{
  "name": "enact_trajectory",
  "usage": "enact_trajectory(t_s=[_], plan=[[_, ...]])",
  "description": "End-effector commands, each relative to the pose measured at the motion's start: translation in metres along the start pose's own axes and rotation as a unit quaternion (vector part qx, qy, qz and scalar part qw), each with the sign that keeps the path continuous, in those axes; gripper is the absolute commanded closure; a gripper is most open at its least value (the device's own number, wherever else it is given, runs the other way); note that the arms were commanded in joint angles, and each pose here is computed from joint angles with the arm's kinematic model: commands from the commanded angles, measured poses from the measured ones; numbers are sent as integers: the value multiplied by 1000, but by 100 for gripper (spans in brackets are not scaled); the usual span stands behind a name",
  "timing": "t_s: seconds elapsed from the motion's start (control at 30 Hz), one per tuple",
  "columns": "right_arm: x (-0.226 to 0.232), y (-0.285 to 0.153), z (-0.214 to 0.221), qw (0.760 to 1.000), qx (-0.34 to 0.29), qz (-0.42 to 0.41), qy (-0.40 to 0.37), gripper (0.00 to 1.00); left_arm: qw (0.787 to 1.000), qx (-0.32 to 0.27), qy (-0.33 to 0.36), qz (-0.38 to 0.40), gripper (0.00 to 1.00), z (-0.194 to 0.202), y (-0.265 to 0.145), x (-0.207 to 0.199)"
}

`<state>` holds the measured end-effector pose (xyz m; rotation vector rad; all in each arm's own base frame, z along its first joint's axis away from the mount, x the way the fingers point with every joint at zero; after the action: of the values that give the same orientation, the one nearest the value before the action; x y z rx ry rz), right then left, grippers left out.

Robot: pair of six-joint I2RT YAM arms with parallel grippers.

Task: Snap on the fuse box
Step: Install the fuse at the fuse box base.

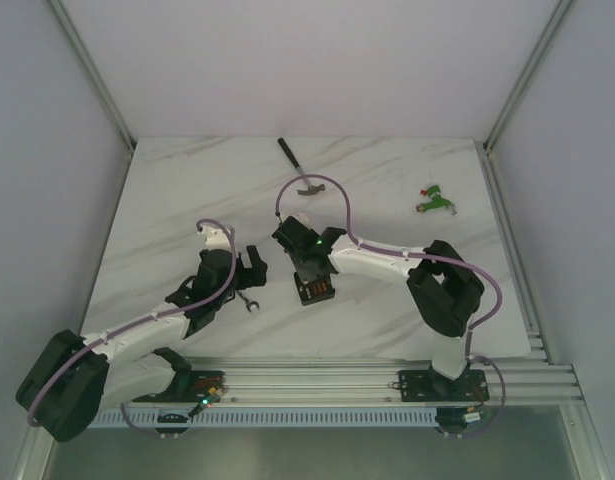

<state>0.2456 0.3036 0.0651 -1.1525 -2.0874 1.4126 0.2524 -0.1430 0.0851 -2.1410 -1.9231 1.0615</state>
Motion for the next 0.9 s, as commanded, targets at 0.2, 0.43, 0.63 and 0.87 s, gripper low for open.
enact_trajectory(t_s=[0.2, 0.43, 0.63, 0.87], plan=[[13, -9, 14, 999, 35, -35, -9, 97, 998, 27, -9, 49, 3, 8, -2, -13], [10, -50, -28, 997, -53, -49, 16, 82, 994, 54, -30, 93, 12, 17, -7, -27], [8, -47, -16, 997, -38, -57, 24, 79, 986, 88, -53, 131, 23, 27, -12, -39], [7, -33, -6, 997, -17, -67, 27, 80, 968, 144, -87, 185, 38, 48, -14, -56]])
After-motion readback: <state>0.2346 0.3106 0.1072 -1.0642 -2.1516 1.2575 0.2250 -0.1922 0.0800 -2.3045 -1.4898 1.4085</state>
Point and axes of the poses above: each gripper's point midway between its finger pads, its own y axis out along the fingers, its own x axis along the line the jaws close on, z = x × y, the point moved 3 cm from there along -y, back along the fingers, and after that the axes turned 9 degrees about -y, right-handed, at the moved point
